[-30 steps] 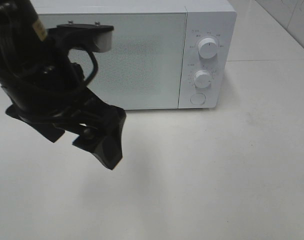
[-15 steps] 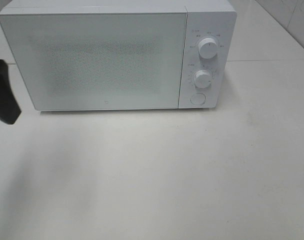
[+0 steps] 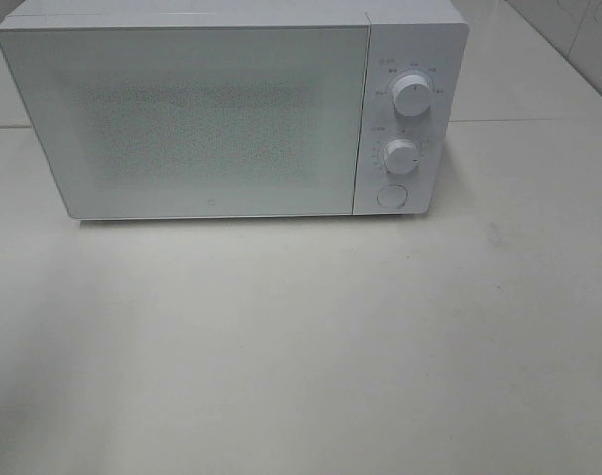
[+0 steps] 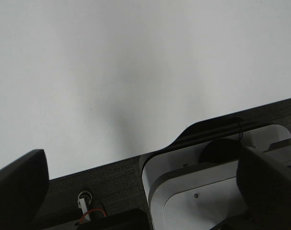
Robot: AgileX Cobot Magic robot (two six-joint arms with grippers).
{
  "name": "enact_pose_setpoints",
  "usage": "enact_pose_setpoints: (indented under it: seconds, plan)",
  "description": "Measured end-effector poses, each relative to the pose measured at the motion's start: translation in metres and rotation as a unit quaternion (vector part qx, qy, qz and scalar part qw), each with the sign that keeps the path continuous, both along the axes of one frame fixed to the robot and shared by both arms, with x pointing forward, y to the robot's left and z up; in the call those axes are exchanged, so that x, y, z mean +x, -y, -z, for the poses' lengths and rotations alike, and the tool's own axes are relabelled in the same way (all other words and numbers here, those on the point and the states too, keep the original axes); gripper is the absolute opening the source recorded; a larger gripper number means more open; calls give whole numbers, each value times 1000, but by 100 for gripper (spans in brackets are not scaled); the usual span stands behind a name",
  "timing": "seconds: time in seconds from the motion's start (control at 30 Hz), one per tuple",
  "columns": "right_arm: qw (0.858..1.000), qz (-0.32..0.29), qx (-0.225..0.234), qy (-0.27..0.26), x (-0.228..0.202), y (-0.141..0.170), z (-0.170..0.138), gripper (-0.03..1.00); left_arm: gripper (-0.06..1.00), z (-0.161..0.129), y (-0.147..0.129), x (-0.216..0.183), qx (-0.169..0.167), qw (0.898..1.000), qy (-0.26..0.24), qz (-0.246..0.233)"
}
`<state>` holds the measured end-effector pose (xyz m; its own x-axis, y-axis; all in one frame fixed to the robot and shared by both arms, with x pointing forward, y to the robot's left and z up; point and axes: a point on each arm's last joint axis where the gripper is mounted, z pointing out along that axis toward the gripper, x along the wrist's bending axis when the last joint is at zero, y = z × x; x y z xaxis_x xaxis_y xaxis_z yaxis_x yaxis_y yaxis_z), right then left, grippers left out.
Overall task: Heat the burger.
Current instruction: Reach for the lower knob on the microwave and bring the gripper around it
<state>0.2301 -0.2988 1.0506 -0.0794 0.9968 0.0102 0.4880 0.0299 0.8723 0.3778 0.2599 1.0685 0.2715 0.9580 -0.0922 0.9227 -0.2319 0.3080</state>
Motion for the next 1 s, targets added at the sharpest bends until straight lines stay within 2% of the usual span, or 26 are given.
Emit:
enact_pose_setpoints:
  seconds: [0.13,0.23,0.57,0.63,0.73,0.8,0.83,0.9,0.97,1.0]
  plan:
    - [1000,0,0,0,0,0,0,75,99,4,-4,-15,-1,1000,16,0]
    - [1000,0,0,0,0,0,0,75,99,12,-9,-33,-1,999,51,0]
    - [1000,0,0,0,0,0,0,75,99,30,-20,-66,1,993,119,0]
    - [1000,0,0,0,0,0,0,75,99,23,-23,-80,-11,985,171,-1]
    - [1000,0,0,0,0,0,0,75,99,22,-24,-84,-14,983,183,-2]
    - [1000,0,0,0,0,0,0,75,99,18,-26,-93,-21,976,216,-3]
    - [1000,0,0,0,0,0,0,75,99,18,-26,-93,-21,976,216,-3]
    - [1000,0,0,0,0,0,0,75,99,14,-27,-108,-51,966,254,-11]
    - [1000,0,0,0,0,0,0,75,99,14,-26,-111,-64,963,261,-14]
    - [1000,0,0,0,0,0,0,75,99,12,-25,-117,-88,957,274,-17]
